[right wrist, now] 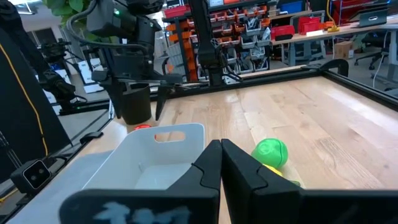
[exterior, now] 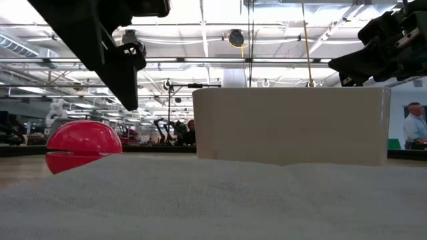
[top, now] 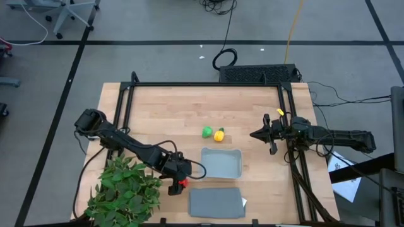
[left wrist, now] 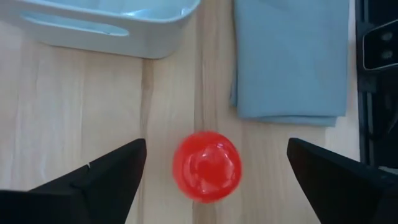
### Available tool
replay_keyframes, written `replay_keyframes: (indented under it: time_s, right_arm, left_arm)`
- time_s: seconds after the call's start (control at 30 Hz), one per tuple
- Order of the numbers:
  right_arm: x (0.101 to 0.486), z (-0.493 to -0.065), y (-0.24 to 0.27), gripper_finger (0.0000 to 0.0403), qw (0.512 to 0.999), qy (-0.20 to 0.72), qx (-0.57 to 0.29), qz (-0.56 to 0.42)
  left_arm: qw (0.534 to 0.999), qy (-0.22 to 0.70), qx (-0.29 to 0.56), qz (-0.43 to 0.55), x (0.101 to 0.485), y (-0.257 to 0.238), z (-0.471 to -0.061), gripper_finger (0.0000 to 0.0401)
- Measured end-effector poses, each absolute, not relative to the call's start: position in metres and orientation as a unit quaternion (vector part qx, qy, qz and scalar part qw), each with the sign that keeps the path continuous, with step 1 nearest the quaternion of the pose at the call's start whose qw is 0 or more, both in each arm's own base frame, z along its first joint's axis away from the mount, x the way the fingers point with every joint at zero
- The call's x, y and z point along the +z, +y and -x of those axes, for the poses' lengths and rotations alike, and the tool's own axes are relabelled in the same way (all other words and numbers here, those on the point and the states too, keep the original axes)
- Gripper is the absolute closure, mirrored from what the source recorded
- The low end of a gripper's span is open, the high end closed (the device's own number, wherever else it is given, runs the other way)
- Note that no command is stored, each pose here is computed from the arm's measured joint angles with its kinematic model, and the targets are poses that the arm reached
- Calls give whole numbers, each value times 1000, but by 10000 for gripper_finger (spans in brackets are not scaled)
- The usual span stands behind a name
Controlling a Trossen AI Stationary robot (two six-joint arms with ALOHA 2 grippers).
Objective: Pick and placing Produce into tupperware
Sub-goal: Put the red tomato into the gray bin
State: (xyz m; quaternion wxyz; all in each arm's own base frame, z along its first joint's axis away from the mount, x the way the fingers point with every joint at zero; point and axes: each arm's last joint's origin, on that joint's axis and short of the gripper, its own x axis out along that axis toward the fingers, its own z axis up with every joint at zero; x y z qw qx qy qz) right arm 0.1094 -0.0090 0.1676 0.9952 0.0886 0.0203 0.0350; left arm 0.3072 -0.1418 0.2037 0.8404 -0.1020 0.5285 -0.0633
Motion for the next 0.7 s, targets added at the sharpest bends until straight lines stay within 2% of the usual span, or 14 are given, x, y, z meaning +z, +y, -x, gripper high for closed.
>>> replay_keyframes:
  time_s: [0.3,0.57,0.7]
  right_arm:
    - [168,-109,-9,403,995,21,35,-89]
    - [167,-109,-9,403,995,21,35,-89]
    - [167,-109,-9,403,995,21,35,-89]
  left_arm:
    - [845,528,-52,72,197,-151,-299,37]
    - [842,532,-50,75,181,-151,-291,5]
    - [845,526,-54,80,182,-151,-293,3]
